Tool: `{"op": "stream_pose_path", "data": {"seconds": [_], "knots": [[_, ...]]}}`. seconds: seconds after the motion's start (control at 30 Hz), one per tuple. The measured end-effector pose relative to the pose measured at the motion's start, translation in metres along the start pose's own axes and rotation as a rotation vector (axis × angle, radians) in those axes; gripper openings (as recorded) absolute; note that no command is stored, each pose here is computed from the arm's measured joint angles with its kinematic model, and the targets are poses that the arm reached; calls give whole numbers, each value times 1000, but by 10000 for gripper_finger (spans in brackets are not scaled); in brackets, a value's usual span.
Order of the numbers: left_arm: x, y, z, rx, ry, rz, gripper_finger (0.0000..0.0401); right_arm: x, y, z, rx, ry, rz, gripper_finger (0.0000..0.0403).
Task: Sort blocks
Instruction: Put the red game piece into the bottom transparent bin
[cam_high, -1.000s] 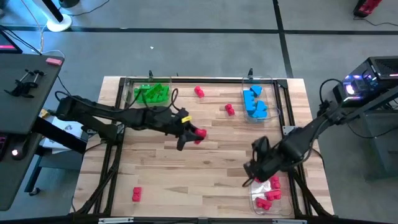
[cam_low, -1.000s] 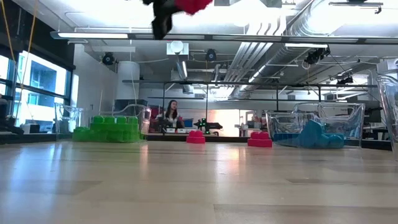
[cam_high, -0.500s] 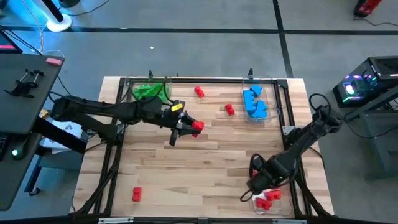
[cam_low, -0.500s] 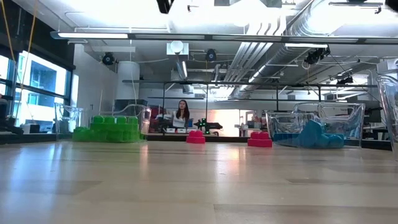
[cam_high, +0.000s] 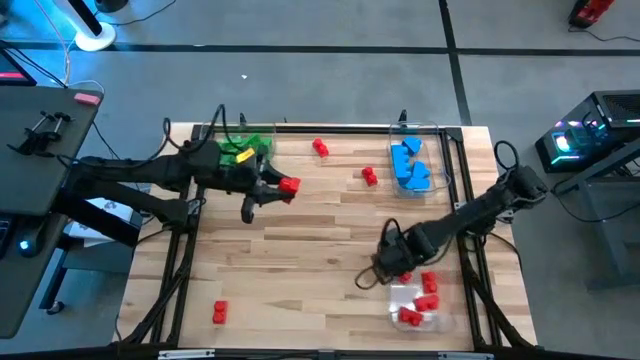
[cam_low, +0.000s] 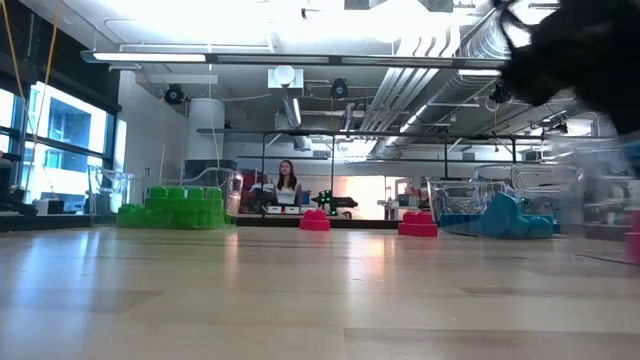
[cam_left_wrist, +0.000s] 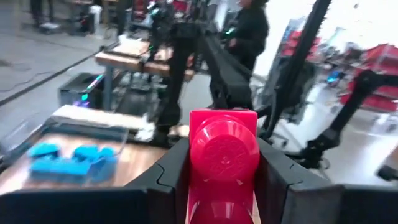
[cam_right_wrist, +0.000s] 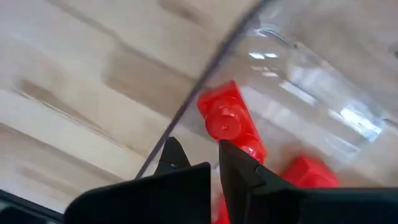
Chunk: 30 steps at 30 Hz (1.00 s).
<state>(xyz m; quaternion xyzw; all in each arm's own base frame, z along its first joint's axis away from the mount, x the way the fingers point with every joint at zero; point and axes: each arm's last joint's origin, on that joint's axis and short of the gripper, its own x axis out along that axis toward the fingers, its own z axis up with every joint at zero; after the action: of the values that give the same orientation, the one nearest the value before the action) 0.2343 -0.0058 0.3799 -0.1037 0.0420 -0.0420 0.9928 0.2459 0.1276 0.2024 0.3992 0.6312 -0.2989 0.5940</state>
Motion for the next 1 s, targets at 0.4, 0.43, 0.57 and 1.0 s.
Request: {"op": "stream_pose_path", "data": {"seconds": [0.4, 0.43, 0.57, 1.0], "knots": [[-1, 3, -14, 6, 75, 72, 106, -28, 26, 52, -6, -190, 267, 0], [3, 4, -18, 6, 75, 73, 106, -36, 29, 52, -22, -196, 282, 0], [25, 9, -34, -5, 72, 73, 105, -78, 30, 39, -75, -208, 200, 0], [157, -3, -135, -183, 47, -169, 107, -221, -4, -17, 91, -643, 276, 0]]}}
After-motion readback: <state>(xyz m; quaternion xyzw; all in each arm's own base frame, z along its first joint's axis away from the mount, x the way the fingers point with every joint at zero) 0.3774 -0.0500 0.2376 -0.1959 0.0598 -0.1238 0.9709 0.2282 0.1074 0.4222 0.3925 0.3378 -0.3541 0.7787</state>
